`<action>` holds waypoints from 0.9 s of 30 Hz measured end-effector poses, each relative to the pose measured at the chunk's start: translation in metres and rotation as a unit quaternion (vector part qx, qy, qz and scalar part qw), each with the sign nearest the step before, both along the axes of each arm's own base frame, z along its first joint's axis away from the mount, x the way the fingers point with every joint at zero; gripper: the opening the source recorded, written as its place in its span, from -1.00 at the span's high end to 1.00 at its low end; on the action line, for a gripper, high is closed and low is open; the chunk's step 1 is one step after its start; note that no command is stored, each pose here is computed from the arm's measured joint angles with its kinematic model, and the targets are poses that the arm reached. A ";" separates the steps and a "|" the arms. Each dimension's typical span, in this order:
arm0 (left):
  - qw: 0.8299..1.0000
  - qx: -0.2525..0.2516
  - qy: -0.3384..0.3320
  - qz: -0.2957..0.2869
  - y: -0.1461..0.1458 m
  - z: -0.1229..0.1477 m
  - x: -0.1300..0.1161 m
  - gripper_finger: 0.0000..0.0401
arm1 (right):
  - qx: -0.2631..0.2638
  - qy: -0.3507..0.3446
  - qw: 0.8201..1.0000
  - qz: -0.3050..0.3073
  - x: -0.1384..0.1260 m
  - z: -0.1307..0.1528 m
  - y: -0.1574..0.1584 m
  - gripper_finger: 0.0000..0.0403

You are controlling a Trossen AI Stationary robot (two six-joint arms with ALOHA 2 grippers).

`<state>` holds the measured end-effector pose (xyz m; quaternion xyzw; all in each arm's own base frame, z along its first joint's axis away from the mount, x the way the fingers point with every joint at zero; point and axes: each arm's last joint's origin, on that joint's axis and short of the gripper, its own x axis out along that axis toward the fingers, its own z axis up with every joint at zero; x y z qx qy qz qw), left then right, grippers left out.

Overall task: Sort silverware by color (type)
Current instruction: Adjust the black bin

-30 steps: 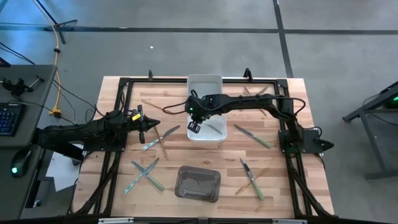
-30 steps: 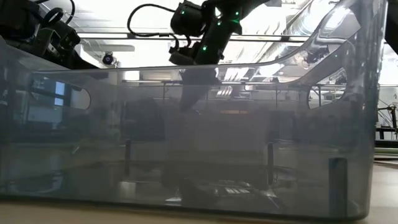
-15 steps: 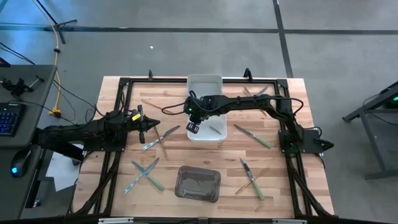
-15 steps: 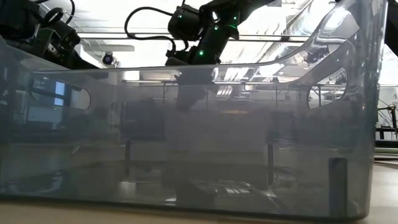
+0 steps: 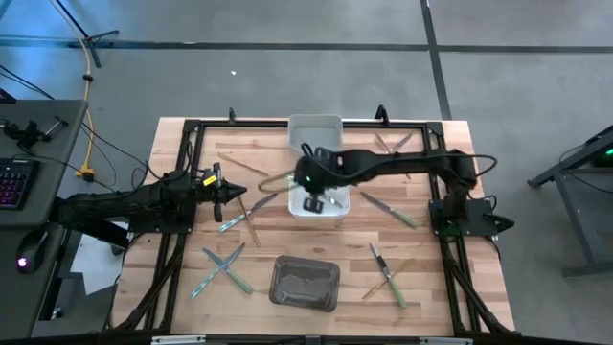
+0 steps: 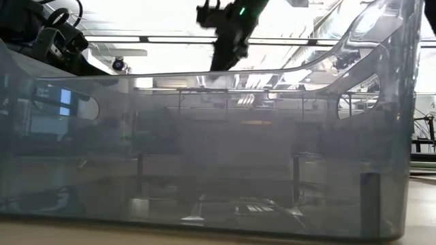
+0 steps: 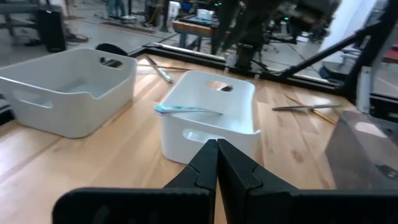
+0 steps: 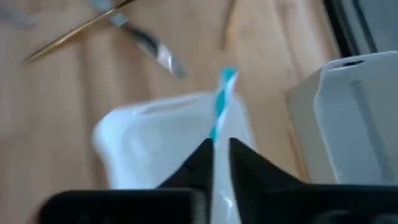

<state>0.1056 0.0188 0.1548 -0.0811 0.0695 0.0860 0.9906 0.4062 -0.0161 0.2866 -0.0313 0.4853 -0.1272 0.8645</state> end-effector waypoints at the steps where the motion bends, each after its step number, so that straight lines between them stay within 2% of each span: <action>1: 1.000 -0.002 0.001 -0.006 0.000 0.000 0.000 1.00 | -0.003 0.007 1.000 0.006 -0.004 0.003 0.009 0.96; 4: 1.000 -0.005 0.010 -0.017 -0.001 -0.002 0.002 1.00 | -0.009 0.030 1.000 0.000 -0.015 0.007 0.036 0.94; 7: 1.000 -0.007 0.023 -0.017 0.000 -0.004 0.003 1.00 | -0.014 0.024 1.000 0.004 -0.021 0.008 0.069 0.98; 14: 0.999 -0.012 0.048 -0.017 0.000 -0.009 0.005 1.00 | 0.022 -0.022 0.999 0.030 -0.038 0.007 0.159 1.00; 18: 0.999 -0.007 0.049 -0.018 0.000 -0.009 0.006 1.00 | 0.040 -0.032 0.998 0.027 -0.044 -0.008 0.199 1.00; 22: 0.999 -0.011 0.047 -0.016 0.000 -0.009 0.006 1.00 | 0.057 -0.003 0.998 0.042 -0.033 -0.044 0.218 1.00; 27: 0.998 -0.029 0.048 -0.013 0.000 -0.009 0.006 1.00 | 0.059 0.047 0.997 0.021 -0.021 -0.079 0.215 1.00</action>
